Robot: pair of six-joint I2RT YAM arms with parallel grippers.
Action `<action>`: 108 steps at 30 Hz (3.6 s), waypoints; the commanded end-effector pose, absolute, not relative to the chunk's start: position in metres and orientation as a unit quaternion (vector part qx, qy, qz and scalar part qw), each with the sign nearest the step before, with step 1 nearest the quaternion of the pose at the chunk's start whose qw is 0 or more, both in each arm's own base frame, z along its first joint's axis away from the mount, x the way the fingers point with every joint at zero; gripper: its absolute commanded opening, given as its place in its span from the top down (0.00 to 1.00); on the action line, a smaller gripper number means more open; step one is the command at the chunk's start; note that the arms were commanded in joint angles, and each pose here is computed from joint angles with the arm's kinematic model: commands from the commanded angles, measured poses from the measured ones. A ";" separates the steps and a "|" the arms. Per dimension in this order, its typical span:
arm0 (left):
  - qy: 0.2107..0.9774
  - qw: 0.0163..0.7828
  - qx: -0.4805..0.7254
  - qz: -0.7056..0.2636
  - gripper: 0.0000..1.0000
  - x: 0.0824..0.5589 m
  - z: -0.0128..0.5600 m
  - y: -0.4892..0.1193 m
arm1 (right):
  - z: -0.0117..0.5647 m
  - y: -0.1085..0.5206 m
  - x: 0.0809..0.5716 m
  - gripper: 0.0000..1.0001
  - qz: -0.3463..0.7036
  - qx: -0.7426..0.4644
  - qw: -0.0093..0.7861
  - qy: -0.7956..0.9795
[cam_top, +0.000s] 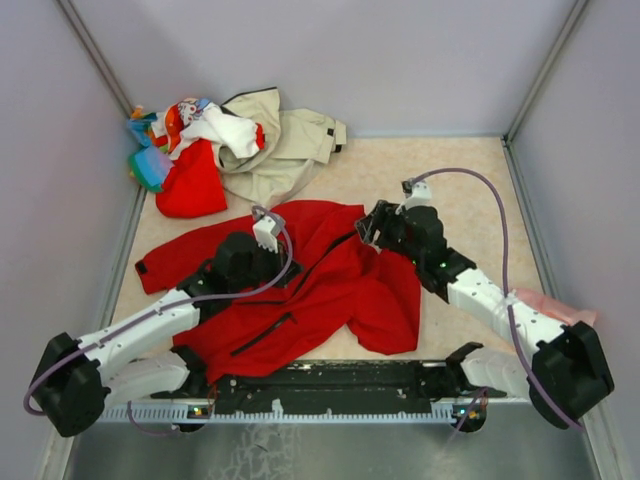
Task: Zip up the jacket
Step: Zip the zipper on the jacket.
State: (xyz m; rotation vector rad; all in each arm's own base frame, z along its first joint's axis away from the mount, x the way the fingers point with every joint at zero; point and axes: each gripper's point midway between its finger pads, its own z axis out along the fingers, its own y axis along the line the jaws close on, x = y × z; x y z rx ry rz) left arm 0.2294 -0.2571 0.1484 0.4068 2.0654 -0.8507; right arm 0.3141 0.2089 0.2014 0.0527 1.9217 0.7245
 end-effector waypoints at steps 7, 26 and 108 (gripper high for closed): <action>0.811 0.471 0.144 -0.315 1.00 0.238 0.172 -0.243 | 0.139 0.171 0.292 0.45 0.228 0.046 0.508 0.829; 0.799 0.457 0.167 -0.353 1.00 0.234 0.183 -0.261 | 0.183 0.180 0.247 0.49 0.313 -0.062 0.585 0.745; 0.734 0.523 0.198 -0.385 1.00 0.230 0.235 -0.264 | 0.242 0.291 0.236 0.64 0.552 -0.085 0.462 0.688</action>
